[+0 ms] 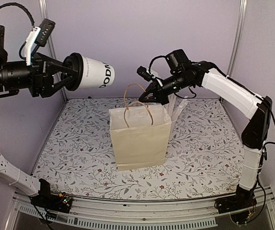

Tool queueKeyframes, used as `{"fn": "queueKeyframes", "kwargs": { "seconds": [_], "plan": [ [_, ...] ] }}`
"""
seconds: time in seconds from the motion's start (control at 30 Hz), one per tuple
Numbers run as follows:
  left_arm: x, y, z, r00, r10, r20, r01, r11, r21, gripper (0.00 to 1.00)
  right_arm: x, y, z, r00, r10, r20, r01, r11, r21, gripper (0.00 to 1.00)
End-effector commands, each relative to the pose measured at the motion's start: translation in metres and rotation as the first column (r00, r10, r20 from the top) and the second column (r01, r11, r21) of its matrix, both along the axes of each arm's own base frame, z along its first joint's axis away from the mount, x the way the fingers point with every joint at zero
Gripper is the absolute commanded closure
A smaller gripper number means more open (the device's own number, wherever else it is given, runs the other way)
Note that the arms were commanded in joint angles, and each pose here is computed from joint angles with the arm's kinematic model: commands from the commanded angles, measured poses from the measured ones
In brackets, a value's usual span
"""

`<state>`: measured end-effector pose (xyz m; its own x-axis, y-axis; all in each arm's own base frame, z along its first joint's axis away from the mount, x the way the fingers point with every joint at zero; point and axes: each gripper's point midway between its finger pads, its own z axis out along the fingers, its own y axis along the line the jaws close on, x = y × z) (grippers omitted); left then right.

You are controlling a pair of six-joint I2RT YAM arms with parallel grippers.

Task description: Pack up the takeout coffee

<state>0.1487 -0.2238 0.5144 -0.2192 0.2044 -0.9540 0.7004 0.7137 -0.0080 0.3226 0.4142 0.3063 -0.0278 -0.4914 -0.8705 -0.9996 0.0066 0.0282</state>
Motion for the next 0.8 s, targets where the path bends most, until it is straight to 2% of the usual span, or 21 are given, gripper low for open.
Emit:
{"fn": "queueKeyframes", "kwargs": {
  "seconds": [0.0,0.1,0.27,0.43,0.63,0.77],
  "plan": [
    [0.017,-0.035,-0.059,0.997,-0.026,-0.079,0.045,0.965,0.259,0.49,-0.044,-0.011,0.031,0.998,0.05,0.026,-0.051,0.998,0.025,1.0],
    [0.019,-0.054,-0.079,0.991,-0.055,-0.121,0.092,0.94,0.328,0.53,-0.063,-0.017,0.035,0.998,0.063,0.029,-0.063,0.998,0.018,1.0],
    [0.003,-0.082,-0.109,0.96,-0.172,-0.221,0.239,0.915,0.325,0.54,-0.084,-0.025,0.035,0.997,0.074,0.013,-0.074,0.997,0.008,1.0],
    [-0.01,-0.093,-0.141,0.928,-0.222,-0.299,0.315,0.896,0.312,0.55,-0.096,-0.03,0.029,0.997,0.079,-0.027,-0.079,0.997,-0.002,1.0],
    [-0.021,-0.1,-0.146,0.925,-0.238,-0.296,0.319,0.911,0.263,0.56,-0.12,-0.034,0.027,0.993,0.106,-0.05,-0.106,0.994,-0.003,1.0],
    [-0.026,-0.115,-0.163,0.921,-0.249,-0.299,0.339,0.89,0.304,0.56,-0.141,-0.044,0.032,0.986,0.157,-0.064,-0.155,0.987,0.028,1.0]
  ]
}}
